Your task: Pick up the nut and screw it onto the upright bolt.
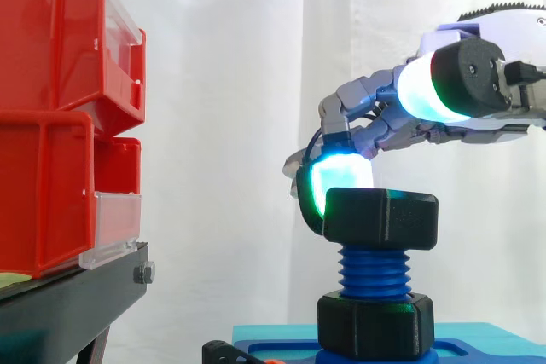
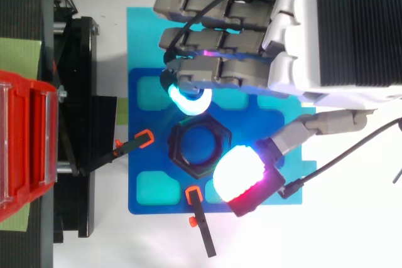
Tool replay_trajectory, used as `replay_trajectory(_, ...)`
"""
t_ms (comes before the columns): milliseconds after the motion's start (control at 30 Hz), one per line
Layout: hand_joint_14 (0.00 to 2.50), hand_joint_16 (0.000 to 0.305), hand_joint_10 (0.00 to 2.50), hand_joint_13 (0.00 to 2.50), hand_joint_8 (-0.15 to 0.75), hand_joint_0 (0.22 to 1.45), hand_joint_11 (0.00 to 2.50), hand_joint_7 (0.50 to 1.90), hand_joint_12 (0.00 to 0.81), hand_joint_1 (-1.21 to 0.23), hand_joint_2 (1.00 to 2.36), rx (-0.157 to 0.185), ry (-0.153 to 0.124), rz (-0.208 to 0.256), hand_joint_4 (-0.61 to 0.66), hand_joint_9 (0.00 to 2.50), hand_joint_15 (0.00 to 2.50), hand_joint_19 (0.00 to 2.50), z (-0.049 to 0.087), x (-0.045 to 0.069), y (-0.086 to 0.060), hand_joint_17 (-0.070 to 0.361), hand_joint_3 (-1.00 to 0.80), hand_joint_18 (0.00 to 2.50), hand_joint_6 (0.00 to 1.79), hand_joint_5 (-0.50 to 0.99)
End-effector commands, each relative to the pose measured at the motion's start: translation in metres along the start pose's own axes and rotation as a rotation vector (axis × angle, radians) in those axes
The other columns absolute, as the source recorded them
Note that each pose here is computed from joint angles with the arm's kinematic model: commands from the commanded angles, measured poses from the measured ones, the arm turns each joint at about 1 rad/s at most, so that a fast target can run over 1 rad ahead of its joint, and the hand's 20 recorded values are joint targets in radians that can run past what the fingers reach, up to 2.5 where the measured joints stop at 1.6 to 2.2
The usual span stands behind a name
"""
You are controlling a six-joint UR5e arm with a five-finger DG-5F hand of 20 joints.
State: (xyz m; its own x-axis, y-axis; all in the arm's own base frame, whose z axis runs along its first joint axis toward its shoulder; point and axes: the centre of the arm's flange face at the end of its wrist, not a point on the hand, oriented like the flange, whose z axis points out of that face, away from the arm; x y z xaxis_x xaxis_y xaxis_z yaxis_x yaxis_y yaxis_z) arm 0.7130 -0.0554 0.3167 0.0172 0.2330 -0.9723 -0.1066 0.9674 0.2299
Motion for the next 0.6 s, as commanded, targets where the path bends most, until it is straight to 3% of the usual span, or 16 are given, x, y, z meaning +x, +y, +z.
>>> replay_trajectory(0, 0.0, 0.052, 0.0, 0.35, 0.287, 0.5, 0.0, 1.35, 0.327, -0.23, 1.0, -0.001, 0.0, 0.0, 0.21, 0.65, 0.0, 0.0, -0.0007, -0.0008, -0.0032, 0.116, -0.5, 0.16, 0.5, 0.02)
replay_trajectory(467, 0.0, 0.039, 0.0, 0.52, 0.249, 0.51, 0.0, 1.32, 0.274, -0.28, 1.0, 0.001, -0.011, -0.001, 0.08, 0.93, 0.0, 0.0, -0.0005, -0.0029, -0.007, 0.087, -0.5, 0.34, 0.54, 0.06)
replay_trajectory(500, 0.0, 0.039, 0.0, 0.52, 0.253, 0.51, 0.0, 1.38, 0.276, -0.27, 1.0, 0.001, -0.011, -0.001, 0.11, 0.93, 0.0, 0.0, -0.0005, -0.0029, -0.007, 0.088, -0.5, 0.32, 0.5, 0.06)
replay_trajectory(567, 0.0, 0.041, 0.0, 0.48, 0.274, 0.5, 0.0, 1.29, 0.299, -0.25, 1.0, -0.004, -0.013, -0.001, 0.17, 0.85, 0.0, 0.0, -0.0002, -0.0031, -0.0065, 0.092, -0.5, 0.28, 0.5, 0.02)
